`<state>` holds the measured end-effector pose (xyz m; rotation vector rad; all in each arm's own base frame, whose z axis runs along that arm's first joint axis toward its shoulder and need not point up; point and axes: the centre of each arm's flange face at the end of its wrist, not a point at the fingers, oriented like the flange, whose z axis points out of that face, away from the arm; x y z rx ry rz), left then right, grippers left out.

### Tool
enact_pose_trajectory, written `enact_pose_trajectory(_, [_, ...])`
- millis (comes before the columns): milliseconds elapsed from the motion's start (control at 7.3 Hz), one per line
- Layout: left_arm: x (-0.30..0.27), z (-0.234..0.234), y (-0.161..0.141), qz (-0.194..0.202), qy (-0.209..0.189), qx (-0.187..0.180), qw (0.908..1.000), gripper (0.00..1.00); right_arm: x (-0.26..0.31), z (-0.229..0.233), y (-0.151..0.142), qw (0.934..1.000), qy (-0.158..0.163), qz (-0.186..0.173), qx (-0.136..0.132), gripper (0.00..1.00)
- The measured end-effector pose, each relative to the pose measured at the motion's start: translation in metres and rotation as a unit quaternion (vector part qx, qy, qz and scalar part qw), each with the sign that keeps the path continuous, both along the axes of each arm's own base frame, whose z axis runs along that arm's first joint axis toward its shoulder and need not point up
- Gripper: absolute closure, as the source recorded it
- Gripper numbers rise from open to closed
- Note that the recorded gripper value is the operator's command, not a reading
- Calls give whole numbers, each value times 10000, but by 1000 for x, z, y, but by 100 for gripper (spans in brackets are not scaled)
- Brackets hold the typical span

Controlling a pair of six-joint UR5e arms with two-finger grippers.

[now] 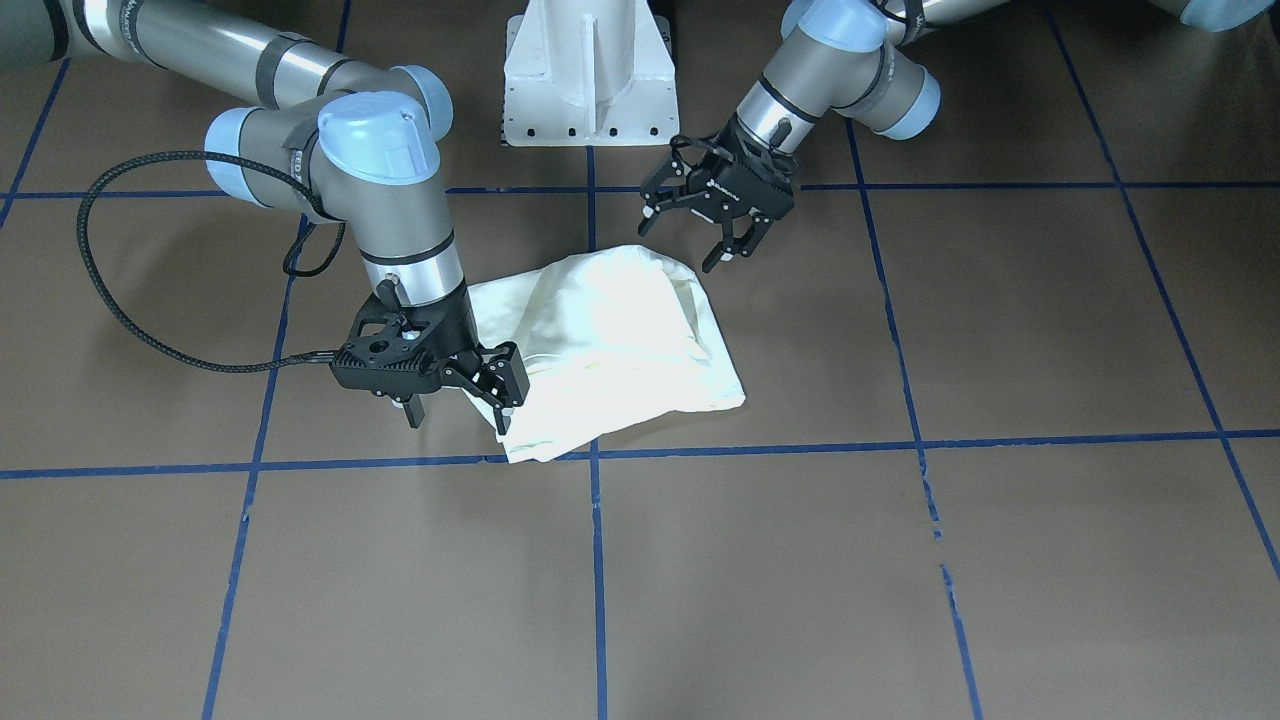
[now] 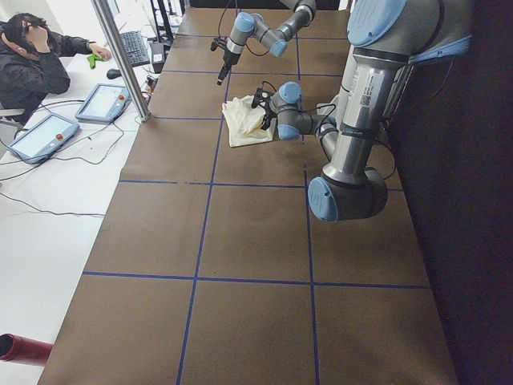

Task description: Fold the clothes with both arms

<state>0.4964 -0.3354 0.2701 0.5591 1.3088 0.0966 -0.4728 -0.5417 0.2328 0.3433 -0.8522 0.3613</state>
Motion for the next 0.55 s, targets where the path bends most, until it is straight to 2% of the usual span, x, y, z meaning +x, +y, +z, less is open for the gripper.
enact_pose_trajectory(274, [11,11,5,90,-9,792,9968,0,2,-2,1,10000,-23,-2,18,0])
enact_pose_trajectory(548, [15,21,-1,-13,-138,1374,9904,0,4,-2,2,10000,-35,7,29,0])
